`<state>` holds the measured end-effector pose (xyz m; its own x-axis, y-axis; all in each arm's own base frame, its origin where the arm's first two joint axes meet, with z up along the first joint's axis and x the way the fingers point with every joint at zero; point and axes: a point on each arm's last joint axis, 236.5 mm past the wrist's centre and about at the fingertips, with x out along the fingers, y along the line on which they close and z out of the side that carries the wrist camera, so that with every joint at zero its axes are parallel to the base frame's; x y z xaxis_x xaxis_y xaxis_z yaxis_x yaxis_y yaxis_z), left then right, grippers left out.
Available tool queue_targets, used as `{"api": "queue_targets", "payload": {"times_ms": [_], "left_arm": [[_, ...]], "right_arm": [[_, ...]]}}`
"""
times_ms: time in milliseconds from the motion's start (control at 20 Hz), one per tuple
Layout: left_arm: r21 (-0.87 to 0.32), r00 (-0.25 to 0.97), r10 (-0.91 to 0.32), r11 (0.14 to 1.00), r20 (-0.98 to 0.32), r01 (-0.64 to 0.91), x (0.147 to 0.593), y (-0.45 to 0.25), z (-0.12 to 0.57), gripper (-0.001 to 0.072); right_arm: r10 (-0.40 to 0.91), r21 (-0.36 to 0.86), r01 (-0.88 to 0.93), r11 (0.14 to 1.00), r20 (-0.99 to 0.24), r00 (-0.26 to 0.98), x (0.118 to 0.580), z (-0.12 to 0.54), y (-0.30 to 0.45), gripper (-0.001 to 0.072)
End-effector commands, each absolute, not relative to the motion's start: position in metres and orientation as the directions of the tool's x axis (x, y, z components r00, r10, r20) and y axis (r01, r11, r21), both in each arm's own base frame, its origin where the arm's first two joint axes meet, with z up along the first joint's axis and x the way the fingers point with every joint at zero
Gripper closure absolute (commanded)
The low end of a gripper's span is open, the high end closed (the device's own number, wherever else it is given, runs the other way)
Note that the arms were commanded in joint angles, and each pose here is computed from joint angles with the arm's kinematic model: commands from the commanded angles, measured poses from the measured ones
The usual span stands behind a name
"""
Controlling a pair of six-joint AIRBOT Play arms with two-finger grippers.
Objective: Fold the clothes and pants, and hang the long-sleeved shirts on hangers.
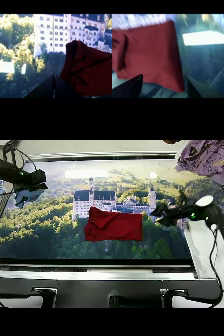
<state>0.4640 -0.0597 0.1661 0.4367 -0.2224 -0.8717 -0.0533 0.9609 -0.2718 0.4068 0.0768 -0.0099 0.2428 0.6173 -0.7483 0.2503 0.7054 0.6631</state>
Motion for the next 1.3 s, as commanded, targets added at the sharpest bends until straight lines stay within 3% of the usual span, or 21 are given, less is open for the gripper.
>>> {"api": "queue_targets", "payload": {"times_ms": [0, 200, 300, 500, 650, 850, 1050, 1250], "left_arm": [[-0.272, 0.436, -0.223, 0.961, -0.872, -0.053, 0.464, -0.060, 0.166, 0.0690], [-0.272, 0.436, -0.223, 0.961, -0.872, -0.053, 0.464, -0.060, 0.166, 0.0690], [-0.272, 0.436, -0.223, 0.961, -0.872, -0.053, 0.464, -0.060, 0.166, 0.0690], [-0.272, 0.436, -0.223, 0.961, -0.872, -0.053, 0.464, -0.060, 0.166, 0.0690], [-0.272, 0.436, -0.223, 0.961, -0.872, -0.053, 0.464, -0.060, 0.166, 0.0690], [-0.272, 0.435, -0.223, 0.961, -0.873, -0.054, 0.465, -0.060, 0.165, 0.0690], [-0.272, 0.427, -0.223, 0.961, -0.876, -0.056, 0.466, -0.060, 0.161, 0.0690], [-0.271, 0.417, -0.223, 0.961, -0.881, -0.059, 0.468, -0.060, 0.156, 0.0690]], "right_arm": [[0.707, 0.737, 0.266, 0.621, -0.673, 0.215, 0.390, -0.053, 0.095, 0.0174], [0.741, 0.771, 0.272, 0.576, -0.633, 0.226, 0.401, -0.081, 0.110, 0.0176], [0.740, 0.766, 0.290, 0.574, -0.637, 0.216, 0.402, -0.094, 0.115, 0.0255], [0.746, 0.762, 0.269, 0.589, -0.641, 0.182, 0.398, -0.105, 0.136, 0.0320], [0.754, 0.774, 0.249, 0.583, -0.629, 0.189, 0.403, -0.099, 0.151, 0.0663], [0.740, 0.805, 0.191, 0.561, -0.592, 0.320, 0.459, -0.043, 0.138, 0.0684], [0.588, 0.715, 0.152, 0.683, -0.661, 0.467, 0.523, 0.021, 0.096, 0.0683], [0.386, 0.607, 0.225, 0.763, -0.706, 0.594, 0.560, 0.065, 0.044, 0.0683]]}}
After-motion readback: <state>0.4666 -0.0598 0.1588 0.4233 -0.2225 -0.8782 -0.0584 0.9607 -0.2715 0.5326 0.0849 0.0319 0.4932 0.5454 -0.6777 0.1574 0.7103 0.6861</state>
